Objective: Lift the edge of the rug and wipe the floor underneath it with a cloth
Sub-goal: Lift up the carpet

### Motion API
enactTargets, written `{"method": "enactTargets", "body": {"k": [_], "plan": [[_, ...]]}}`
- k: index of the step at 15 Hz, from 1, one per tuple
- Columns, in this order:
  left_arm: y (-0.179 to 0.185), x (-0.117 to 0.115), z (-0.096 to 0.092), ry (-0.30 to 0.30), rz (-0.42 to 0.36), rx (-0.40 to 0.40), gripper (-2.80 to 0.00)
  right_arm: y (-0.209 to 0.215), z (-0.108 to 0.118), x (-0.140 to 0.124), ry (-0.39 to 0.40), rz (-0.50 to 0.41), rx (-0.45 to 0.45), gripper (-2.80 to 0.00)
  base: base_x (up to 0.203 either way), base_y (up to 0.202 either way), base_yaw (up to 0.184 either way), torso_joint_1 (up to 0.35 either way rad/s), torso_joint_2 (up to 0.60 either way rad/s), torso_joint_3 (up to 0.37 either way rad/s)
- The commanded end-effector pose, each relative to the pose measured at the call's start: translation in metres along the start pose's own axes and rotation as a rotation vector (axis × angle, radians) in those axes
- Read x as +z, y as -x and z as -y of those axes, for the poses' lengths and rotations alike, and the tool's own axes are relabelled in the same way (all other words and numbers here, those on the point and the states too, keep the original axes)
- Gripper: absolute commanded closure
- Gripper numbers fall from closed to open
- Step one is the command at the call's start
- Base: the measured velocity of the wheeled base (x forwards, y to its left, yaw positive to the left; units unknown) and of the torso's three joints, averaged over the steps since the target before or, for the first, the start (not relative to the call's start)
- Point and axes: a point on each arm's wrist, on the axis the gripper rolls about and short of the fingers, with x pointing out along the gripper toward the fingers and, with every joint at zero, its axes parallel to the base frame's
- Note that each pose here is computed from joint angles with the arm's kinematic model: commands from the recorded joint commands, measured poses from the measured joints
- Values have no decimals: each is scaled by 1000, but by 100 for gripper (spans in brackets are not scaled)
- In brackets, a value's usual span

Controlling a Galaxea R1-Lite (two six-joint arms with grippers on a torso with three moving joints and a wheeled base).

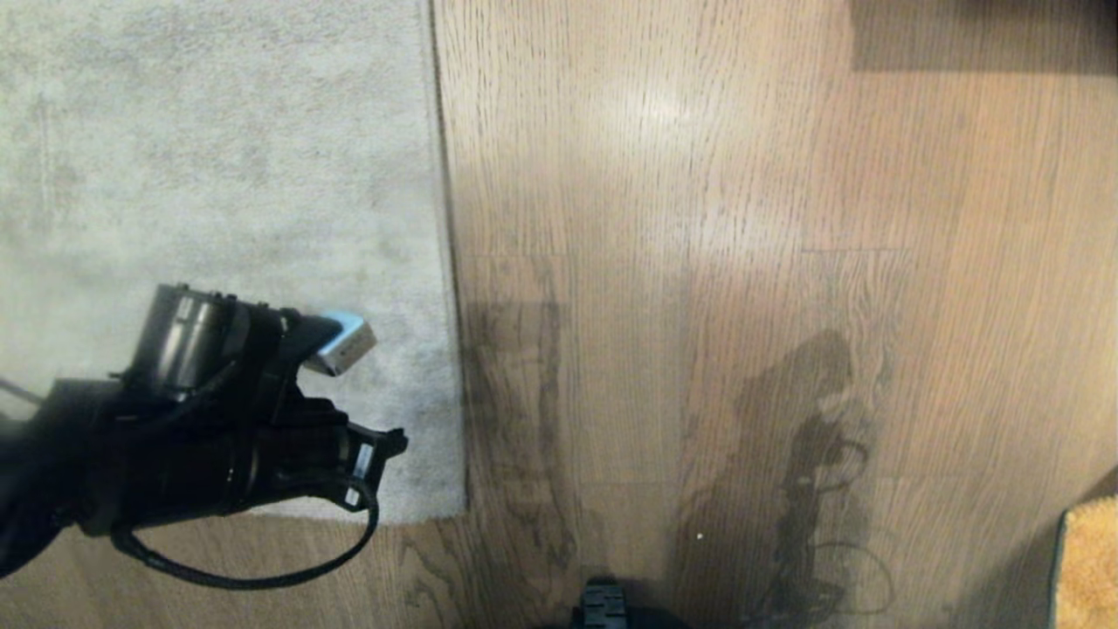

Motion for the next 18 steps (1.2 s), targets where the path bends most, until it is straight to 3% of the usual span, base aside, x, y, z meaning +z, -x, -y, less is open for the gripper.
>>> {"method": "enactTargets", "body": {"k": [1,3,4,9,14,18], "plan": [[-20,-4,7,-1,-44,-6,0,0,0,0,1,-2,1,0,0,0,0,0,0,0],[-23,-6,12,4,-57,-6,0,0,0,0,1,-2,1,0,0,0,0,0,0,0],[-27,-6,13,4,-66,-7,-280,0,0,0,1,-2,1,0,0,0,0,0,0,0],[-56,15,25,3,-66,-16,-280,0,0,0,1,-2,1,0,0,0,0,0,0,0],[-76,31,41,-47,-35,178,-280,0,0,0,1,-2,1,0,0,0,0,0,0,0],[-76,45,48,-86,-120,262,-280,0,0,0,1,-2,1,0,0,0,0,0,0,0]]}}
